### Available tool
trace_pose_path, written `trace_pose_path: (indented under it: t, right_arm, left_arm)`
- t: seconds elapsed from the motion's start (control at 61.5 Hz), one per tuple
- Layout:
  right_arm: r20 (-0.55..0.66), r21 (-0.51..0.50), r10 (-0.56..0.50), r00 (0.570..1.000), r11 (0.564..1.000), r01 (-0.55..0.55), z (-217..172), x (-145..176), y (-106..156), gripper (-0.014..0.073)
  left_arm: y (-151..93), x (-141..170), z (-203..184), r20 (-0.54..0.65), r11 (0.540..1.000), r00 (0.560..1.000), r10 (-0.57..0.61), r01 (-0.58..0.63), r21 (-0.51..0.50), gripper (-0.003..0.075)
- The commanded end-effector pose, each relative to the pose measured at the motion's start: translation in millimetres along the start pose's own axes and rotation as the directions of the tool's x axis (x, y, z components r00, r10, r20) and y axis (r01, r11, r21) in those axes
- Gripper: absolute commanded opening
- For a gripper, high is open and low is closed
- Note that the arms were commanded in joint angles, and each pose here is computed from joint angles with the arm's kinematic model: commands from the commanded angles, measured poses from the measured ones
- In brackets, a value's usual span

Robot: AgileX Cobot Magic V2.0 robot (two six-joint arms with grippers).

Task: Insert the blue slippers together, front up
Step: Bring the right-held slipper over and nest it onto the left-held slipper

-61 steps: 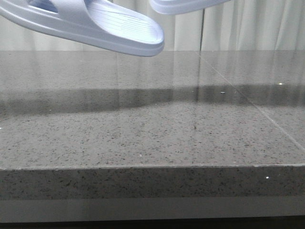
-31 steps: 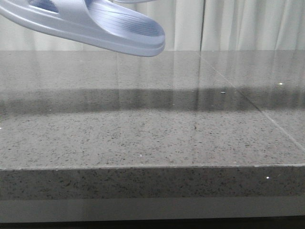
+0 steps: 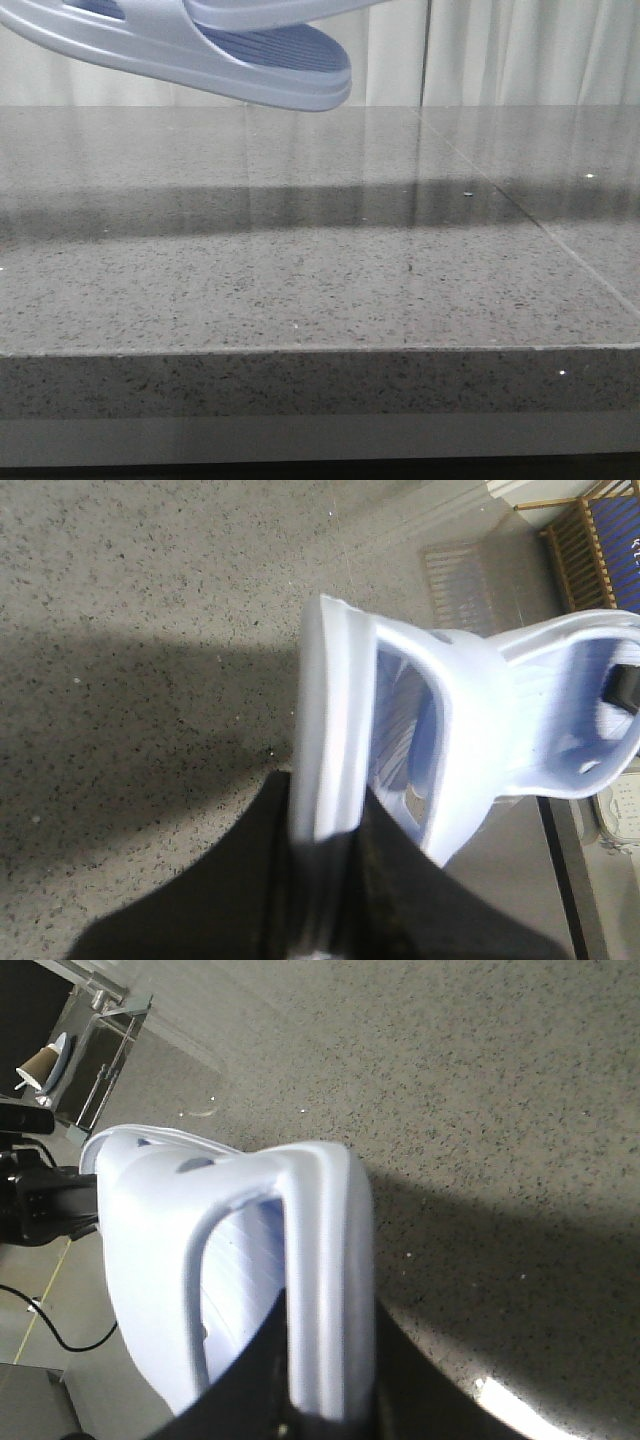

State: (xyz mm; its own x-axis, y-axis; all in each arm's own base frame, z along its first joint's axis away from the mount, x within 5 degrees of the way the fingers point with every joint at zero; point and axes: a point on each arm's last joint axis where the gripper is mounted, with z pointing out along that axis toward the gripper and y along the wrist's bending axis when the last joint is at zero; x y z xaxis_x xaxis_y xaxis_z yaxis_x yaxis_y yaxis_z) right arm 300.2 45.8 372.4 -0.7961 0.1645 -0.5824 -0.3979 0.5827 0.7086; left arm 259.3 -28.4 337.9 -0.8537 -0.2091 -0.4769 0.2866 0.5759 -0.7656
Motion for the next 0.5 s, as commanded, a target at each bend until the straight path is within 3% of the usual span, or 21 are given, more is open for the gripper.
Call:
trace_pose_path:
  t: [0.0, 0.488]
  right_arm:
    - [0.078, -0.065, -0.017, 0.997, 0.998, 0.022, -6, -9, 16, -0.0062]
    - [0.047, -0.154, -0.02, 0.999, 0.988, 0.027, 22, -6, 26, -0.0062]
  left_arm:
    - [-23, -3, -7, 0.04, 0.994, 0.999, 0.017, -0.021, 0.106, -0.0019]
    - [-26, -5, -8, 0.06, 0.99, 0.998, 0.0, -0.009, 0.142, -0.0019]
